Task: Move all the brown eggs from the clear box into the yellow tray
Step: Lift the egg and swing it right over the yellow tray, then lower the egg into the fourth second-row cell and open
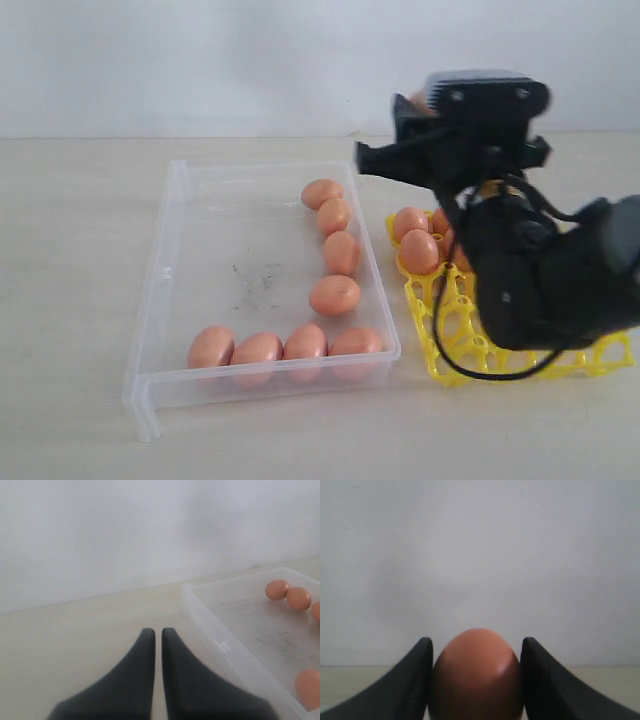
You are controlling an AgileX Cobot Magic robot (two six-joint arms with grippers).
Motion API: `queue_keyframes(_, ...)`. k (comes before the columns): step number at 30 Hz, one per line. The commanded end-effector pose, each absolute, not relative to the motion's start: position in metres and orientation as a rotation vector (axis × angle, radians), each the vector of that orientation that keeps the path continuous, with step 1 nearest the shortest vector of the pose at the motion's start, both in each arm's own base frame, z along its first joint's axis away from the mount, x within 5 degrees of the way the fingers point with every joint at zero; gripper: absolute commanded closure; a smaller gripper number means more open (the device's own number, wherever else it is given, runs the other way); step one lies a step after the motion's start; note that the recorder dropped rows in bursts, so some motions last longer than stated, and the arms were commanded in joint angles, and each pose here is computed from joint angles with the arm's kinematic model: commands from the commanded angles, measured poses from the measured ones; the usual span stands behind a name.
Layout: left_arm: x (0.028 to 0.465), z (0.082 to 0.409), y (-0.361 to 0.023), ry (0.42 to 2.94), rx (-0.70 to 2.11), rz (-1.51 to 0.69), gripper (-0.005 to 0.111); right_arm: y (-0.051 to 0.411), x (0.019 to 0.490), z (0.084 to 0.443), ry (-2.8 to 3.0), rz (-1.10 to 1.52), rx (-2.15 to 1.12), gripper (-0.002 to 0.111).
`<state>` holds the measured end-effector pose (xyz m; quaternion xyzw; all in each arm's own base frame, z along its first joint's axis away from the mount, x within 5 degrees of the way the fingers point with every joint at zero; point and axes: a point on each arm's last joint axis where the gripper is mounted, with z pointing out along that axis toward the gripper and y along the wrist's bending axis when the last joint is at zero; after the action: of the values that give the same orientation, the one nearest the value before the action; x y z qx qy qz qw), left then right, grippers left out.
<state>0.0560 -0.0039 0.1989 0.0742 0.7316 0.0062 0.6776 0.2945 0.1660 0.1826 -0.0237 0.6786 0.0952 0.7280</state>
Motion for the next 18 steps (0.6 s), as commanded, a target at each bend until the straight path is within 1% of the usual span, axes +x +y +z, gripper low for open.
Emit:
queue_keyframes(1, 0.056, 0.198, -0.004, 1.644, 0.166, 0.003, 0.103, 0.092, 0.280, 0.171, 1.555, 0.173, 0.202, 0.109)
queue_keyframes(4, 0.056, 0.198, -0.004, 1.644, 0.166, 0.003, 0.103, 0.056, 0.270, 0.153, 1.612, 0.176, 0.329, 0.109)
queue_keyframes(6, 0.056, 0.198, -0.004, 1.644, 0.166, 0.003, 0.103, 0.041, 0.265, 0.144, 1.648, 0.202, 0.347, 0.109)
queue_keyframes(16, 0.056, 0.198, -0.004, 1.644, 0.166, 0.003, 0.103, 0.012, 0.274, 0.119, 1.779, 0.424, 0.043, 0.109)
queue_keyframes(18, 0.056, 0.198, -0.004, 1.644, 0.166, 0.003, 0.103, 0.004, 0.275, 0.113, 1.797, 0.421, 0.067, 0.109)
